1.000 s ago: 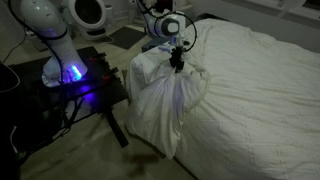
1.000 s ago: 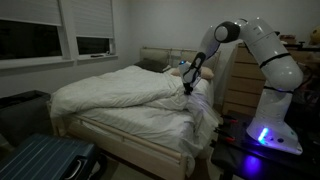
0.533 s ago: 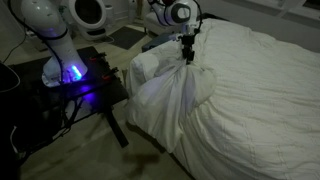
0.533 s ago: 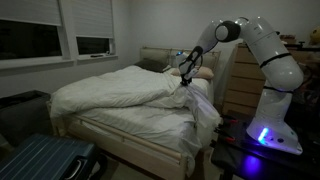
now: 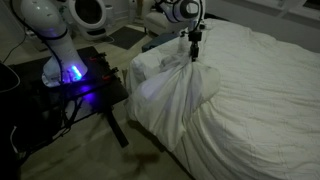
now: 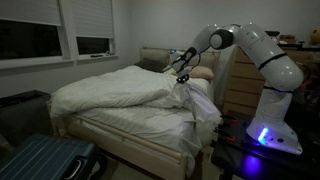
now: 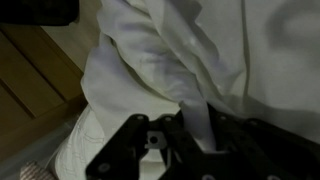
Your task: Uncover the beddings on the bottom right corner of the bed
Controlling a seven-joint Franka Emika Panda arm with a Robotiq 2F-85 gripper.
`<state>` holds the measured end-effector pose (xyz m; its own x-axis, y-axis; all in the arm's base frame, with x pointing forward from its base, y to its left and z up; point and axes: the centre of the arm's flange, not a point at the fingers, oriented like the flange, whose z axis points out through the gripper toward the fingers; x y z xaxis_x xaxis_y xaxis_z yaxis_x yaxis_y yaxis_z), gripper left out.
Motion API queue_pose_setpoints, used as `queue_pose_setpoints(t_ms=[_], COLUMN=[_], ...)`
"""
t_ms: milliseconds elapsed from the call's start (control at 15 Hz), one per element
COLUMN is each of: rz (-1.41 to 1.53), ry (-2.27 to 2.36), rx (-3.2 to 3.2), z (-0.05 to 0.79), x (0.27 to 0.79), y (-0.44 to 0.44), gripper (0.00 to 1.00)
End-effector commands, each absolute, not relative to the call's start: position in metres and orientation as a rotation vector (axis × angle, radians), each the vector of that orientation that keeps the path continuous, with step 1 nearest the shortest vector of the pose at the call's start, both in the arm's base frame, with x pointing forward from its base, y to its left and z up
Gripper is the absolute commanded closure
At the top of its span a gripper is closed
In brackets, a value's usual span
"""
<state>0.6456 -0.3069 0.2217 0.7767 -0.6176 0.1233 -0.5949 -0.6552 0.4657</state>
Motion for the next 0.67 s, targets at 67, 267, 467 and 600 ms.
queue_pose_setpoints(t_ms=[67,267,467,600], rz=[-0.079,-0.079,0.012,0.107], ry=[-0.908,-0.909,-1.010,-1.105], rx=[2.478,2.478,2.438,2.382], z=[0.215,0.215,0.231,0.245], x=[0.642,0.642,0.663,0.683], y=[-0.307,-0.308,-0.298,-0.296], gripper=[0.88,0.88,0.97,0.97])
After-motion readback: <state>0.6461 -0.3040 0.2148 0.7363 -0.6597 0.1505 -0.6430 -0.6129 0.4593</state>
